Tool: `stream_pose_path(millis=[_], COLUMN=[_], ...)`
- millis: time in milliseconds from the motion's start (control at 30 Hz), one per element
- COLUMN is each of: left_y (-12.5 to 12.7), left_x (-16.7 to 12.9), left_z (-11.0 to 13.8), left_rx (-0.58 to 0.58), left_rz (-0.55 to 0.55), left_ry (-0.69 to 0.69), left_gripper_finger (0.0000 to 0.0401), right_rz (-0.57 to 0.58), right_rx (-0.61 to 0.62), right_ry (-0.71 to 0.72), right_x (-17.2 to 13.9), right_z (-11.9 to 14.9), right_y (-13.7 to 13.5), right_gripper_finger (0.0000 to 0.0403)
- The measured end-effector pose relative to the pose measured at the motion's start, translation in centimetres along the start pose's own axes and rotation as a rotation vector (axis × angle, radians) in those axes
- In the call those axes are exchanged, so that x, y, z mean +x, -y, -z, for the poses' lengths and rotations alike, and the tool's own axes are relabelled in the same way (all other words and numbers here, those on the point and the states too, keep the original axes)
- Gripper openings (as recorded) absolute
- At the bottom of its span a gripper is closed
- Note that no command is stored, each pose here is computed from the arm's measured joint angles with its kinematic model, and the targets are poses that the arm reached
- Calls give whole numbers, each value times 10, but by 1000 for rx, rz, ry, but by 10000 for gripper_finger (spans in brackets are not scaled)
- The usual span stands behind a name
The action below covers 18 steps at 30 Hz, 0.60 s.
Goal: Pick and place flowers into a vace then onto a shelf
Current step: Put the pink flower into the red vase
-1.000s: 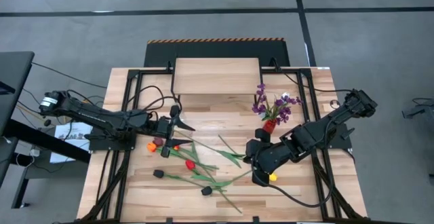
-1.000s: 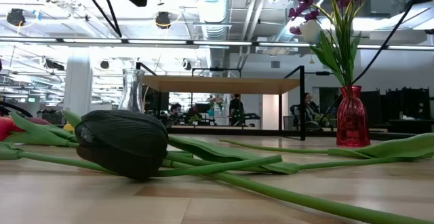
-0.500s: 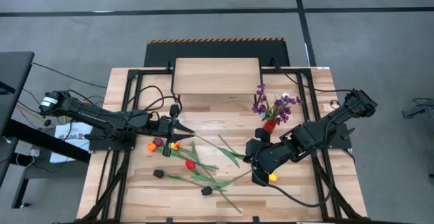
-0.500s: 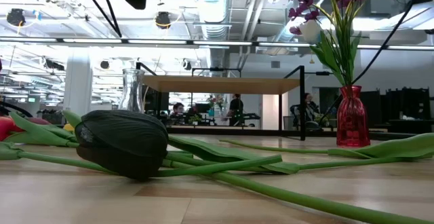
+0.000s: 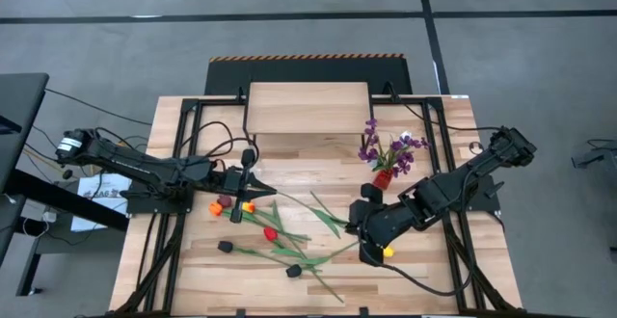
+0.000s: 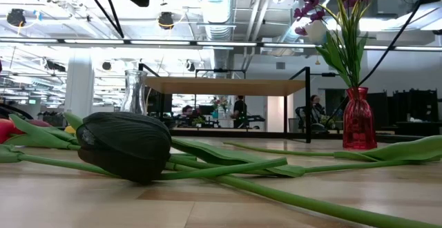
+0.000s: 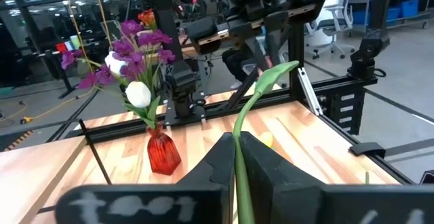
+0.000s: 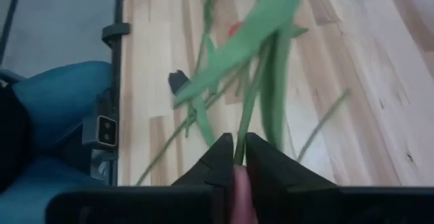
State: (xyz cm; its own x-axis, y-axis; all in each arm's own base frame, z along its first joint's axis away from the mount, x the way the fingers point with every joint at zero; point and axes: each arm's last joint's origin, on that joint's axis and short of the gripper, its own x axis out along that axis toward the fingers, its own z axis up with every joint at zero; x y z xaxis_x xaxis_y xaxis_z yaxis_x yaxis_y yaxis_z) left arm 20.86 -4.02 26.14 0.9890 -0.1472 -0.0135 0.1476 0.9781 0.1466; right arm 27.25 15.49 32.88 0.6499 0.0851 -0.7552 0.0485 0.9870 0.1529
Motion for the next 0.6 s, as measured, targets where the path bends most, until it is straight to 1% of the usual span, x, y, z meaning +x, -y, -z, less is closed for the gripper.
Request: stream_pose_path(millis=[167,433,533,600], left_y=[1,1,0,1], left_x=[0,0,-3,-7], left_z=[3,6,2,-2], left_rx=[3,-2,-5,-3], left_rz=[6,4,-21,-28], left_ry=[-34,-59,-45,-22], left_gripper_finger=[1,0,0,0], right_rz=[-32,-26,-23,-9], right_rx=[-2,-7,-6,2], right_ry=[46,49,65,104], right_x=[0,0,-2,-6], right_z=[-4,-6,-7,-9], right_y=[-3,-1,0,0], right_gripper_finger=[82,155,170,172])
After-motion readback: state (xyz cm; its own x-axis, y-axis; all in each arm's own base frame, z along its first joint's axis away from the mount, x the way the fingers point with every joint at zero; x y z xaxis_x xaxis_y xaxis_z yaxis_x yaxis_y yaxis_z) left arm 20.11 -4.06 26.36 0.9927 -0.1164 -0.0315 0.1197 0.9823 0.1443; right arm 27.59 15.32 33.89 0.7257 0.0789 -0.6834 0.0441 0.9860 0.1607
